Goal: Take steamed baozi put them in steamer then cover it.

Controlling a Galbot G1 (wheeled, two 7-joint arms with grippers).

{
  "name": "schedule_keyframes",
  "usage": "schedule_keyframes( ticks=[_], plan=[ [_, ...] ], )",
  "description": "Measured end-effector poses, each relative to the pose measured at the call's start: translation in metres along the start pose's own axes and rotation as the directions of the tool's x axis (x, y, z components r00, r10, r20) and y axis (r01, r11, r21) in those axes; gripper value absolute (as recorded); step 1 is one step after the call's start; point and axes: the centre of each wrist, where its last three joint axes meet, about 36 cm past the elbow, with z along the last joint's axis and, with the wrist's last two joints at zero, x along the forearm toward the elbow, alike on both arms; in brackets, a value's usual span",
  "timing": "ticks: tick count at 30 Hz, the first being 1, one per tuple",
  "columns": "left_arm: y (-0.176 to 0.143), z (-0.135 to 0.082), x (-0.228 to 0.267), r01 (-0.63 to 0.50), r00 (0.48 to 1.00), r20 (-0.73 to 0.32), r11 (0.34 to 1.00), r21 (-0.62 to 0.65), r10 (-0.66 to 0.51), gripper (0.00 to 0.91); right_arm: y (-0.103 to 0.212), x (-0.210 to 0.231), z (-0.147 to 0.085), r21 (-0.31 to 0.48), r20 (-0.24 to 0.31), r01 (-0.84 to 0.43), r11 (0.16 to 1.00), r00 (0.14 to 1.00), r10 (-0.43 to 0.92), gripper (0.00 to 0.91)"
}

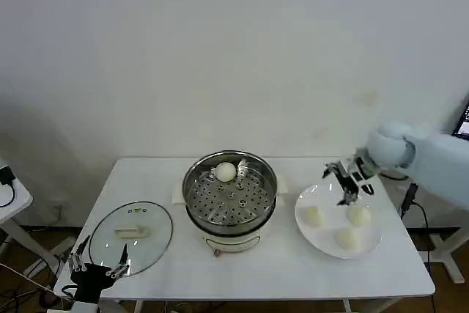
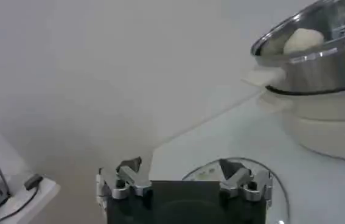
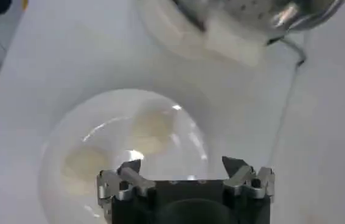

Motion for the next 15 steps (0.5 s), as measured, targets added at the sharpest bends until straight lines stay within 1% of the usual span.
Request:
schedule_keyframes(
  ticks=[4, 7, 15],
  plan=[
    [0.002, -0.002, 0.001, 0.006, 1.0, 0.005, 1.0, -0.005, -0.006, 0.907, 0.004, -0.02, 0.004, -0.048, -0.004, 0.015, 0.999, 1.0, -0.015, 0.907],
    [0.004, -0.001, 0.001, 0.011, 1.0, 0.004, 1.0, -0.011, -0.011, 0.907, 0.003, -0.035, 0.003, -0.068, 0.0, 0.027, 0.997, 1.0, -0.027, 0.907],
    [0.01, 0.002, 0.002, 0.025, 1.0, -0.004, 0.999, -0.027, -0.026, 0.907, -0.007, -0.073, -0.007, -0.095, 0.008, 0.051, 0.994, 0.999, -0.05, 0.907]
  ],
)
